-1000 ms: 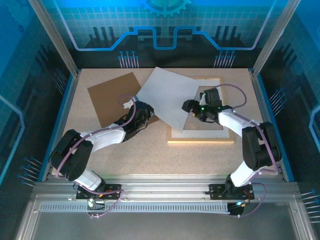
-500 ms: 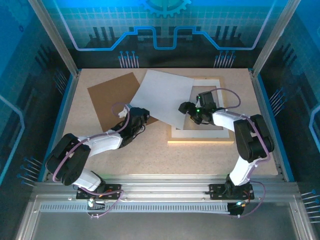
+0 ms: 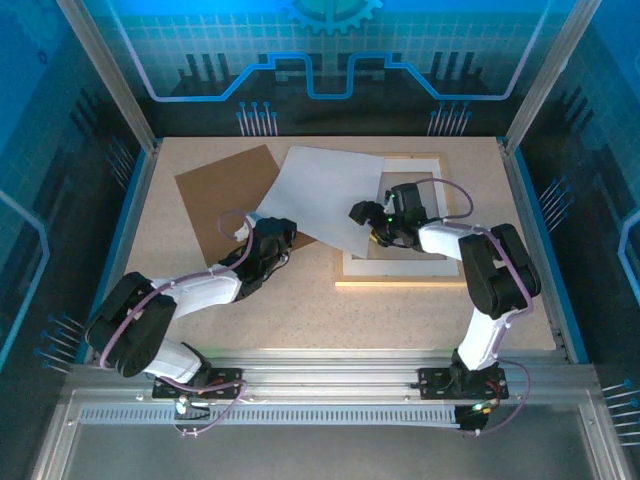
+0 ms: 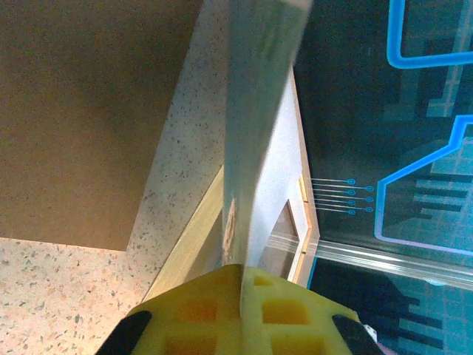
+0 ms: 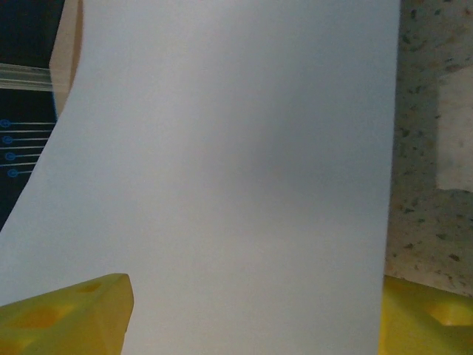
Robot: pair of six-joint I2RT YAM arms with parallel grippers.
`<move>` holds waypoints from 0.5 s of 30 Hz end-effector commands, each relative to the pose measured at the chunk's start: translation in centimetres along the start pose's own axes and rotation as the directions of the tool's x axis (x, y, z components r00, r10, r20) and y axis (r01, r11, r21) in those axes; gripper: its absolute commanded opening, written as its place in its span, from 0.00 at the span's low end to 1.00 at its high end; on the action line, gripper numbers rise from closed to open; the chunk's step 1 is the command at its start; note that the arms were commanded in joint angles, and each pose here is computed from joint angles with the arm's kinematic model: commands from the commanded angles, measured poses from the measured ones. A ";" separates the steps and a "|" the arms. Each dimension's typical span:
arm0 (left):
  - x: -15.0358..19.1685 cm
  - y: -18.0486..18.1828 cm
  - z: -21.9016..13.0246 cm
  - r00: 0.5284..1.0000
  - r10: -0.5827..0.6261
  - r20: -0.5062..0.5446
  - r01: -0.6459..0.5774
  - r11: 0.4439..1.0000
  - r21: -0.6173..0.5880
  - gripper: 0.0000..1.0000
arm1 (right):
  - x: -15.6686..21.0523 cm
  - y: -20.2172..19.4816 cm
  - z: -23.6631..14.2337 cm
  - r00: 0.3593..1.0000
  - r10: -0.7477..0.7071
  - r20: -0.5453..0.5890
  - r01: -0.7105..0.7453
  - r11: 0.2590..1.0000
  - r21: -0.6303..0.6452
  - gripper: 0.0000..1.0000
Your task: Put the photo into the frame
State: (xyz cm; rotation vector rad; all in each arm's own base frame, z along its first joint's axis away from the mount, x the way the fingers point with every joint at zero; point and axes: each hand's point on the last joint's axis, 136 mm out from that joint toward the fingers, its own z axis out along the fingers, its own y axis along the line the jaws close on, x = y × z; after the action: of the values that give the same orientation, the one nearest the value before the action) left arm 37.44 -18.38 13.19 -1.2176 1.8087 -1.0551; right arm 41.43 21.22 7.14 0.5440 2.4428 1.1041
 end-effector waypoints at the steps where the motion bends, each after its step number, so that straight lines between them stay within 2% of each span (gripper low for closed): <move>1: -0.1 -0.3 -0.6 1.000 -0.011 0.006 0.011 1.000 0.026 0.00 | 0.2 0.6 0.4 1.000 0.016 -0.007 -0.016 0.999 -0.043 0.76; 3: 0.0 -0.1 -0.8 1.000 -0.009 0.004 0.009 1.000 0.023 0.00 | -0.4 0.5 0.2 1.000 0.022 0.012 -0.022 0.999 -0.040 0.72; 8: 0.0 0.8 -1.2 1.000 0.007 0.001 -0.007 1.000 0.001 0.02 | -1.8 1.5 -0.1 0.999 0.018 0.039 -0.014 0.997 -0.079 0.48; 9: 0.0 0.8 -1.3 1.000 0.012 0.000 -0.012 1.000 0.003 0.09 | -2.0 1.7 -0.2 0.999 0.013 0.042 -0.009 0.997 -0.081 0.43; 12: 0.0 1.0 -1.6 1.000 0.019 -0.003 -0.019 1.000 0.004 0.39 | -2.5 2.0 -0.2 0.999 -0.005 0.050 0.009 0.997 -0.081 0.28; 15: 0.0 0.9 -2.0 0.999 0.033 -0.008 -0.033 0.999 0.004 0.57 | -2.8 2.4 -0.2 0.998 -0.047 0.034 0.049 0.995 -0.085 0.09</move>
State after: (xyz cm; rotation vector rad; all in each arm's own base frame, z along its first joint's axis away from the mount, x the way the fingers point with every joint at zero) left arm 35.88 -17.76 12.50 -1.2108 1.8275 -1.0389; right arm 43.10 20.99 8.74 0.5394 2.3729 1.1522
